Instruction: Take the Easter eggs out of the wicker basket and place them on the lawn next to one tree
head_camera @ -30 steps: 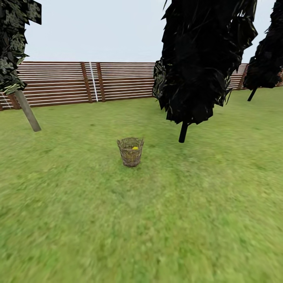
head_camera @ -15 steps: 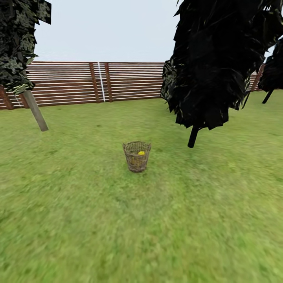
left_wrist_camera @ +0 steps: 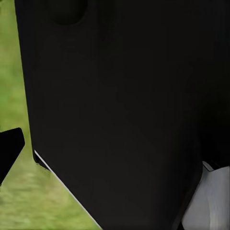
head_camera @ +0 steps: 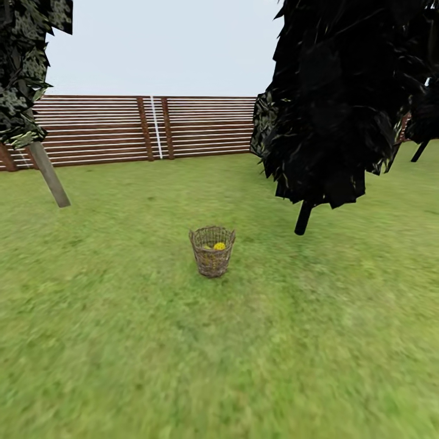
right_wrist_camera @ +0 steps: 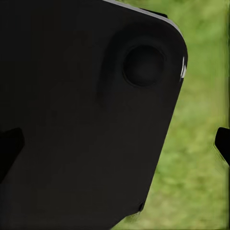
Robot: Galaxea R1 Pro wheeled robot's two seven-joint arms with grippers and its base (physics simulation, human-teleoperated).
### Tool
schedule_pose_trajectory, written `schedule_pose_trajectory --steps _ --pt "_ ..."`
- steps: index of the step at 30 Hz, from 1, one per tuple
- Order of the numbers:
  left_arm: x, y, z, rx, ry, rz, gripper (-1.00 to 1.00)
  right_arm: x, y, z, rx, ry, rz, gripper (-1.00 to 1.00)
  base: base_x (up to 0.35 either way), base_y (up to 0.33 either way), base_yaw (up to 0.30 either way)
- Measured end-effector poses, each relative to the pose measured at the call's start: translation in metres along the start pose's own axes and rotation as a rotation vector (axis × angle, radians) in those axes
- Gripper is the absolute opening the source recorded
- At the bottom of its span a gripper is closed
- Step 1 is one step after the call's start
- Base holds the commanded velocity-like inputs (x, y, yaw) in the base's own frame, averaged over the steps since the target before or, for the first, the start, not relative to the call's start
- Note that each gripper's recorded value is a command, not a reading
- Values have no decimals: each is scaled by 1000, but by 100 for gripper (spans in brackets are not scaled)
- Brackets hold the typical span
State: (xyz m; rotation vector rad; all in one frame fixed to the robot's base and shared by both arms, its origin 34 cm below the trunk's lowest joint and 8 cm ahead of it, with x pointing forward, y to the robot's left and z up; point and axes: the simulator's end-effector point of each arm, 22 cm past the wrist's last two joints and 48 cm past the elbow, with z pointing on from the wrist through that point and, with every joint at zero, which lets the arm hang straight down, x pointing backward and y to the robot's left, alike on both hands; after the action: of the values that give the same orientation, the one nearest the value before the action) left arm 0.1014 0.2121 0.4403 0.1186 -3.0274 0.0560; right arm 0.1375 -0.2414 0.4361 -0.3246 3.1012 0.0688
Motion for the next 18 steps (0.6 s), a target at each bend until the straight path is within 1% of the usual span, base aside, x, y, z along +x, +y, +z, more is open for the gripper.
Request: schedule_pose_trajectory --steps 12,18 --pt "0 1 0 -2 -1 -8 100 0 -2 0 4 -2 -2 100 339 0 0" --pt "-1 3 0 -4 0 -10 100 -9 -4 1 8 -20 6 100 339 0 0"
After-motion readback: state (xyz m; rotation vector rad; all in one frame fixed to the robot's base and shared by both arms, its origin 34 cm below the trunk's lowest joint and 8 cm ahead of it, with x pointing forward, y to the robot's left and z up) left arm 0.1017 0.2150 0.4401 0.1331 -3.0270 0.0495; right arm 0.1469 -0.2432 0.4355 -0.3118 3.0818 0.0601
